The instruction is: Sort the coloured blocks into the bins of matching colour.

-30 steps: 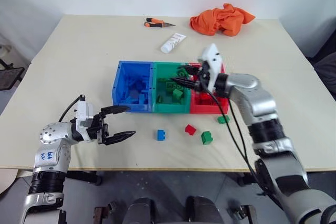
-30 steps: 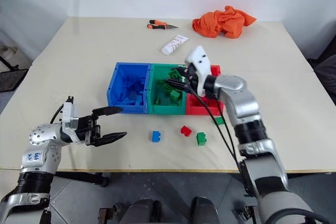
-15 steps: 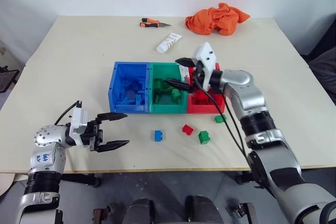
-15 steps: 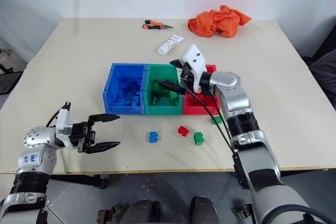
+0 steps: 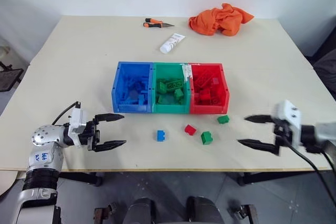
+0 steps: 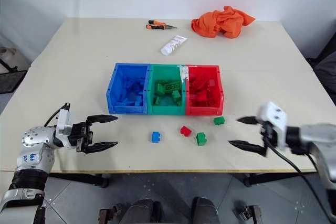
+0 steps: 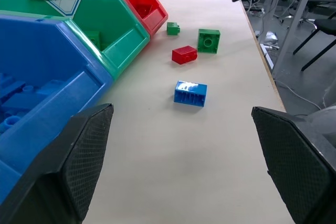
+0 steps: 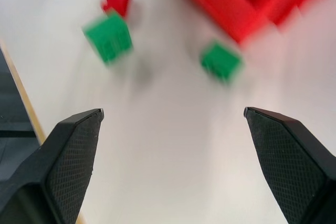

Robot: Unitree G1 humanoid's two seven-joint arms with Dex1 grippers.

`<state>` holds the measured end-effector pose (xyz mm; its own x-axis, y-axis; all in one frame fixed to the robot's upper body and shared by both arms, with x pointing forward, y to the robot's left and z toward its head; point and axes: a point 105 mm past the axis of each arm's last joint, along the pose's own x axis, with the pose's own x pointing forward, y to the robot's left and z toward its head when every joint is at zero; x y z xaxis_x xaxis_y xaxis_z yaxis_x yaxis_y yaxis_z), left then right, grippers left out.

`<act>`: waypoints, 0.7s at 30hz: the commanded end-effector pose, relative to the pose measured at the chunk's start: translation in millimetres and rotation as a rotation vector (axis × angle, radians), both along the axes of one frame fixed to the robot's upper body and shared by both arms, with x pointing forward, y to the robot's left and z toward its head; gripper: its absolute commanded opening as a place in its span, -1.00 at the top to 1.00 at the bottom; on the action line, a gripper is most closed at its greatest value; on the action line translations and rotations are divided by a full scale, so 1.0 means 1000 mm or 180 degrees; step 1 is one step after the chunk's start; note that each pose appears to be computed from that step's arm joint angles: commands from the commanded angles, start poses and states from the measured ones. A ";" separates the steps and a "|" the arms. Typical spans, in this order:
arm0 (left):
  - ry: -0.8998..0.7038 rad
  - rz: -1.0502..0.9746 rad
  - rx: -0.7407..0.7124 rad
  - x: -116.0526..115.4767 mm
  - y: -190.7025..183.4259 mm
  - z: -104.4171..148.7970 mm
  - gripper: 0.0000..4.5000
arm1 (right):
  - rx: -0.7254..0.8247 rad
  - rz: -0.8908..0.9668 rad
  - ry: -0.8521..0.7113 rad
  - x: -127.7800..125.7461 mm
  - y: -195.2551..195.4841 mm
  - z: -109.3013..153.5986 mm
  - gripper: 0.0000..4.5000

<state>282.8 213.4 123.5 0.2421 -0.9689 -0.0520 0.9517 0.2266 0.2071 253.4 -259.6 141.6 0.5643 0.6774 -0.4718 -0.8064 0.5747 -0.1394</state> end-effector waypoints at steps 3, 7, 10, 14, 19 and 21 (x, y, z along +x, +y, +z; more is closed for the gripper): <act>-0.0106 -0.0175 0.0004 -0.007 0.000 0.009 -1.00 | -0.0035 -0.0035 -0.0129 -0.005 0.000 0.008 -0.99; -0.0133 -0.0180 -0.0032 -0.007 -0.003 0.012 -1.00 | 0.0024 0.0160 -0.0120 0.000 0.023 0.003 -0.99; -0.0141 -0.0202 -0.0053 -0.009 -0.006 0.014 -1.00 | 0.0042 0.0363 -0.0080 0.006 0.045 -0.003 -0.99; -0.0104 -0.0268 -0.0069 -0.015 -0.011 0.014 -1.00 | 0.0040 0.0801 -0.0053 0.018 0.082 -0.014 -0.99; -0.0133 -0.0291 -0.0106 -0.020 -0.019 0.016 -1.00 | 0.0077 0.1152 -0.0076 0.042 0.118 -0.023 -0.99; -0.0148 -0.0275 -0.0120 -0.022 -0.020 0.017 -1.00 | 0.0042 0.1193 -0.0071 0.048 0.122 -0.027 -0.99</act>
